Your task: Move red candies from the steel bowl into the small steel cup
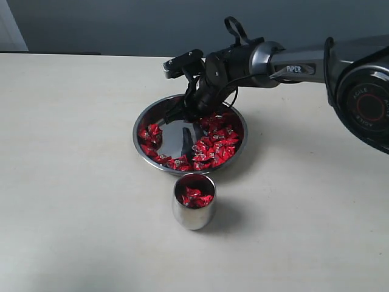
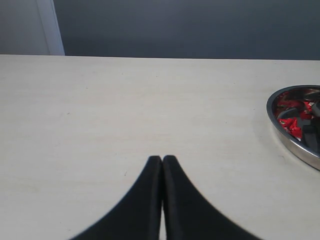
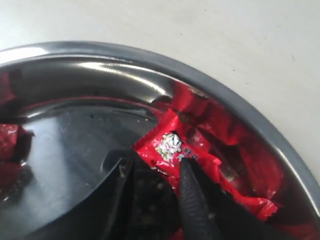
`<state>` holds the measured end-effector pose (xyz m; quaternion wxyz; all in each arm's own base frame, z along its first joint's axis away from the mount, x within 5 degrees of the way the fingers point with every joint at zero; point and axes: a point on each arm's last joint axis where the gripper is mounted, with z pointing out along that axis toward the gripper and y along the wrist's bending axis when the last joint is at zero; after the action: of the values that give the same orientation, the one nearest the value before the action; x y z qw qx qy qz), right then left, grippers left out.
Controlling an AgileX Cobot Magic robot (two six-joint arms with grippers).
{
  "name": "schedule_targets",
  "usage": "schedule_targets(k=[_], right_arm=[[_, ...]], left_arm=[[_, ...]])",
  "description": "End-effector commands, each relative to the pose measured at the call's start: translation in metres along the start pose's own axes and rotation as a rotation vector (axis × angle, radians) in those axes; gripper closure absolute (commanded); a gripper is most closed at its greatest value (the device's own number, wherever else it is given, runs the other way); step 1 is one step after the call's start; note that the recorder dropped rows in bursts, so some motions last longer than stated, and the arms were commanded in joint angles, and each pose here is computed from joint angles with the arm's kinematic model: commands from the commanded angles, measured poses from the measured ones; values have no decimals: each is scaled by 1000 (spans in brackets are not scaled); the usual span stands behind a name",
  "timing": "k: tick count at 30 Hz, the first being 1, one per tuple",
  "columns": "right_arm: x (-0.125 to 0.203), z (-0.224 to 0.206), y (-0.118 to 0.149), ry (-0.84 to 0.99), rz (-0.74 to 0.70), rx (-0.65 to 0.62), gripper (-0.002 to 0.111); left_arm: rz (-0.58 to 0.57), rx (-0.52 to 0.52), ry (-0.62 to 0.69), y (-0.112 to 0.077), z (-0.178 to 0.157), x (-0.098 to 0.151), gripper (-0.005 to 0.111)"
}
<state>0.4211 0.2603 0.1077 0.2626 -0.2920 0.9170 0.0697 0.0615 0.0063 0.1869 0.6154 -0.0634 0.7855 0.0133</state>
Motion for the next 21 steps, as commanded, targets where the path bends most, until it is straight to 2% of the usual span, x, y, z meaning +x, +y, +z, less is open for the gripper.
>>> schedule_targets(k=[1,7,9,13,21], right_arm=[[4,7,-3,14,-4,10,77],[6,11,-3,15,-4,10,78],[5,11,-3,13,-4,10,86],[5,11,-3,13,-4,10,109],[2,7,-2,1,9,4,109]], left_arm=[[-1,5,-6,0,0,0,106],[-1,5,-6,0,0,0,106],[-1,5,-6,0,0,0,106],[-1,5,-6,0,0,0,106],[-1,5,-6,0,0,0,106]])
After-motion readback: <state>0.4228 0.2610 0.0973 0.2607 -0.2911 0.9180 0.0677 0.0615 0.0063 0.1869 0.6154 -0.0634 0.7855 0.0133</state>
